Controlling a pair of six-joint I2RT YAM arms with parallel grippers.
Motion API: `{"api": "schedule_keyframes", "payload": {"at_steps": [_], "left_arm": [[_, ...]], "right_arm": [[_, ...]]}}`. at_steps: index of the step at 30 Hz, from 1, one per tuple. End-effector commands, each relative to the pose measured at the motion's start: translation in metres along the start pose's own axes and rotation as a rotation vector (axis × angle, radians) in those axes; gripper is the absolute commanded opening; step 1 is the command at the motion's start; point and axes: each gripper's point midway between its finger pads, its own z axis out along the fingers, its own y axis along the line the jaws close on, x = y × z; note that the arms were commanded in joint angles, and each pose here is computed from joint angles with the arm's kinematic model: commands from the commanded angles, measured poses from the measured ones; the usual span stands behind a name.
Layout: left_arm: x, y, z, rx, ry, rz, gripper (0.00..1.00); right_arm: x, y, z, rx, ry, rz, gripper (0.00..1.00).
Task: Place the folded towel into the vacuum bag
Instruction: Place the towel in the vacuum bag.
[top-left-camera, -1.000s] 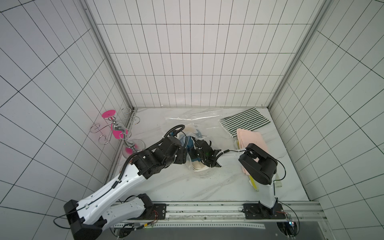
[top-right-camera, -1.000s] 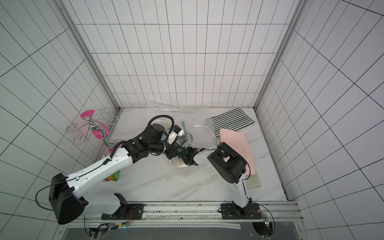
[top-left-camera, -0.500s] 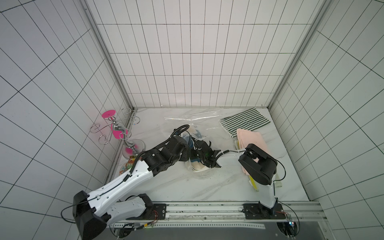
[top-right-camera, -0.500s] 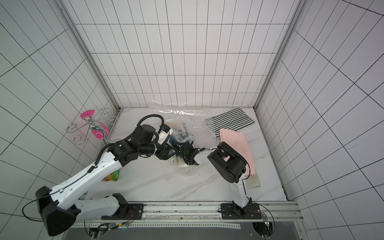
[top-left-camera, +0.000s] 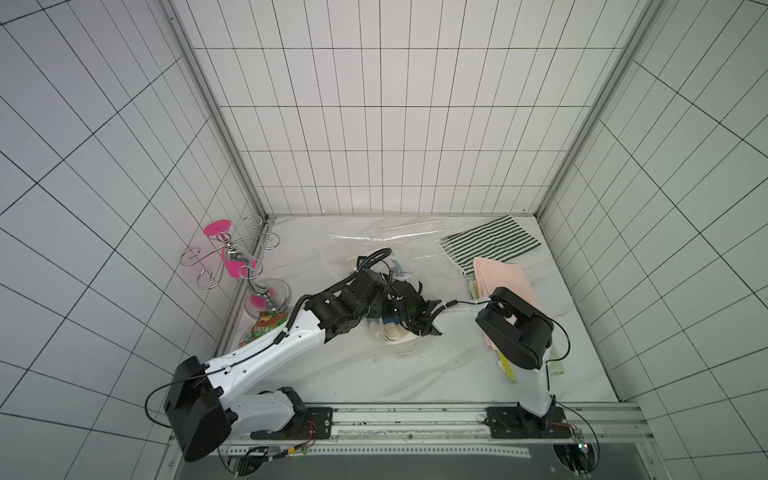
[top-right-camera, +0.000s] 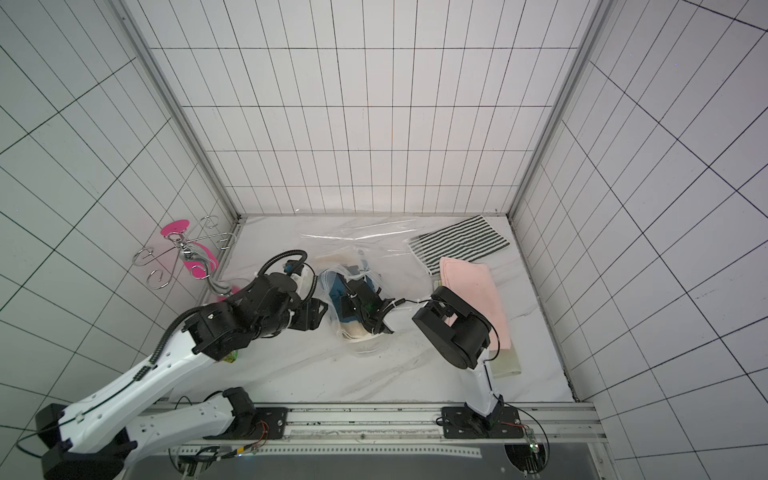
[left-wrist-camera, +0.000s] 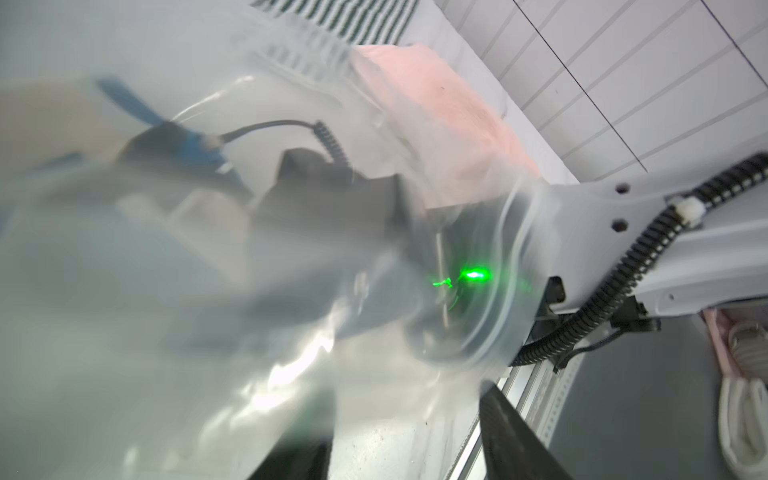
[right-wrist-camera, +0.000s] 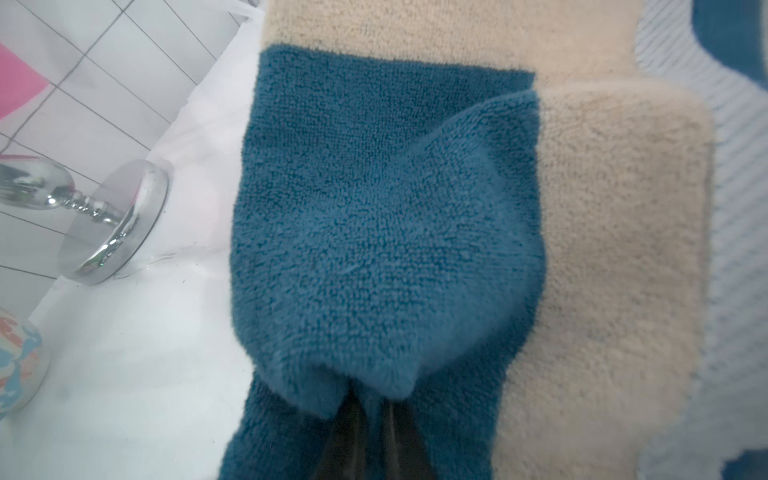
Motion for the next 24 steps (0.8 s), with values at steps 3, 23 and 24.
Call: {"api": "schedule_keyframes", "payload": {"at_steps": [3,23,24], "left_arm": [[-0.013,0.012,-0.058,-0.152,-0.164,-0.167,0.73],[0.017,0.076,-0.008,-0.51,-0.18,-0.278,0.6],[0.018,0.082,-0.004,-0.54,-0.175,-0.268,0.58]], "right_arm": [[-0.008,0.009,-0.003,-0.012,-0.004,0.02,0.09],[0.026,0.033,0.001,-0.035,0.084,0.056,0.1],[0.026,0.033,0.001,-0.038,0.084,0.059,0.1]]}}
